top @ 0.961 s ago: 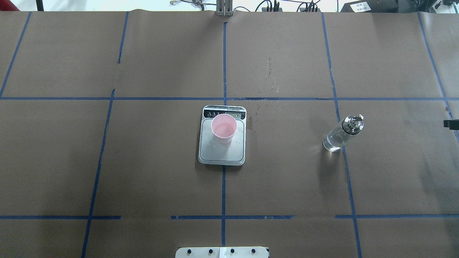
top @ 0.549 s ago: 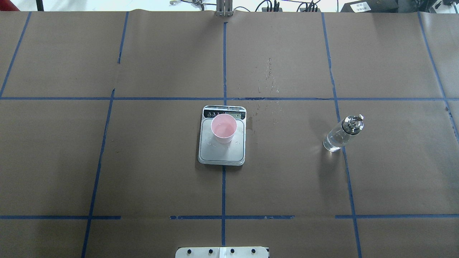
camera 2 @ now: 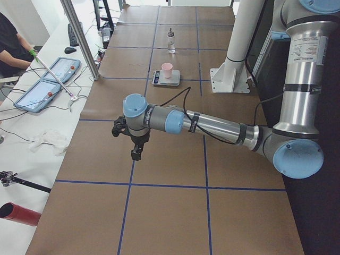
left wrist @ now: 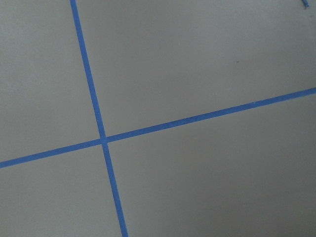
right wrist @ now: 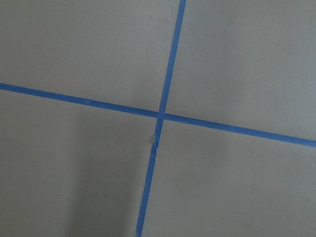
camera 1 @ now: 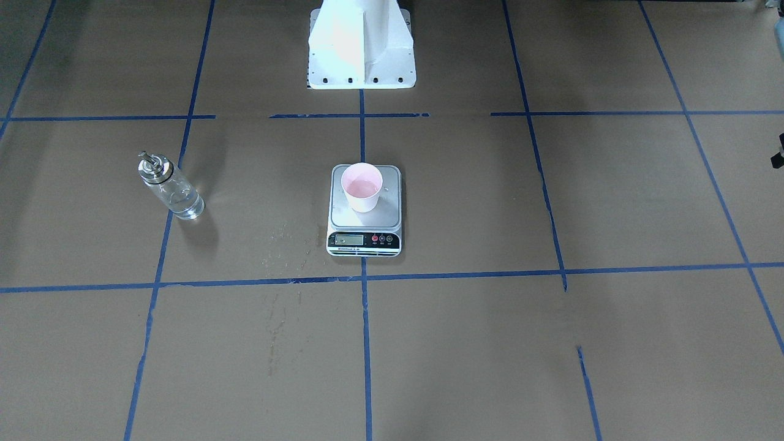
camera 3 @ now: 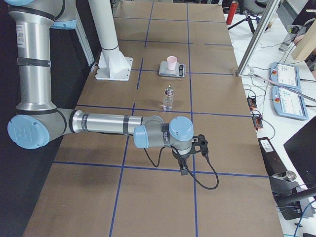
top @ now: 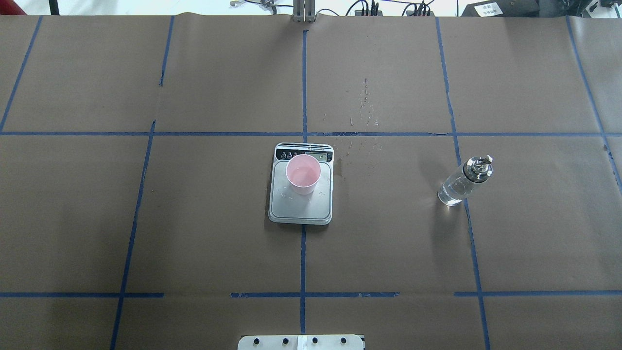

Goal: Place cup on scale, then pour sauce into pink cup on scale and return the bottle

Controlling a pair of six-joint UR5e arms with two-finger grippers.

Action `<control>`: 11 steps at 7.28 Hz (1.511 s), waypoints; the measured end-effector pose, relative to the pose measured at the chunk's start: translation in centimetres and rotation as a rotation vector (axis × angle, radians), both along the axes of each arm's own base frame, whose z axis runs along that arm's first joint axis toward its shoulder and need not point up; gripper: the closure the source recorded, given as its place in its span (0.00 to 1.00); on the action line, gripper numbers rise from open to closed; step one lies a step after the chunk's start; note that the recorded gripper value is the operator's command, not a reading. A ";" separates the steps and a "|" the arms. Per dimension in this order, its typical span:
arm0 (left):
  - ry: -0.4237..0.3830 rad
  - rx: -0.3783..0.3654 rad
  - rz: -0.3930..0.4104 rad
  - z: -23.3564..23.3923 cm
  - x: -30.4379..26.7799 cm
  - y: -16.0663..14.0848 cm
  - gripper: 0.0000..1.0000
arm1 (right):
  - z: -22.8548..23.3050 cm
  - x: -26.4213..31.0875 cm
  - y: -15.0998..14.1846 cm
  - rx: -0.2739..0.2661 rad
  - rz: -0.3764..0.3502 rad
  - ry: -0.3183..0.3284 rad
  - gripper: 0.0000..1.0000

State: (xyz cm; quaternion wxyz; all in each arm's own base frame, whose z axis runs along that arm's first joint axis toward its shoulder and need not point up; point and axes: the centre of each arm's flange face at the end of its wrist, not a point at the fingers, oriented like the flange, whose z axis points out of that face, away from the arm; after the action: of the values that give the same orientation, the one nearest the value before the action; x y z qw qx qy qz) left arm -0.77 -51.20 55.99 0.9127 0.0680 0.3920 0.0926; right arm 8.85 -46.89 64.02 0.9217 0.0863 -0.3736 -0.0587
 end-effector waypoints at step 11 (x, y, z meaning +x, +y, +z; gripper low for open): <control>-0.072 -0.014 -0.080 3.6 -4.0 0.7 0.00 | -1.0 -4.2 0.4 -0.108 0.060 0.027 0.00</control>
State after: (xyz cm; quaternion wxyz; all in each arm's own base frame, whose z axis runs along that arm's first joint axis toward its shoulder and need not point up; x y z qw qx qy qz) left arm -4.75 -50.51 59.61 0.9297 0.0738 0.3564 0.0558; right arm 4.66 -46.53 63.05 0.9313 0.0467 -0.3610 -0.0119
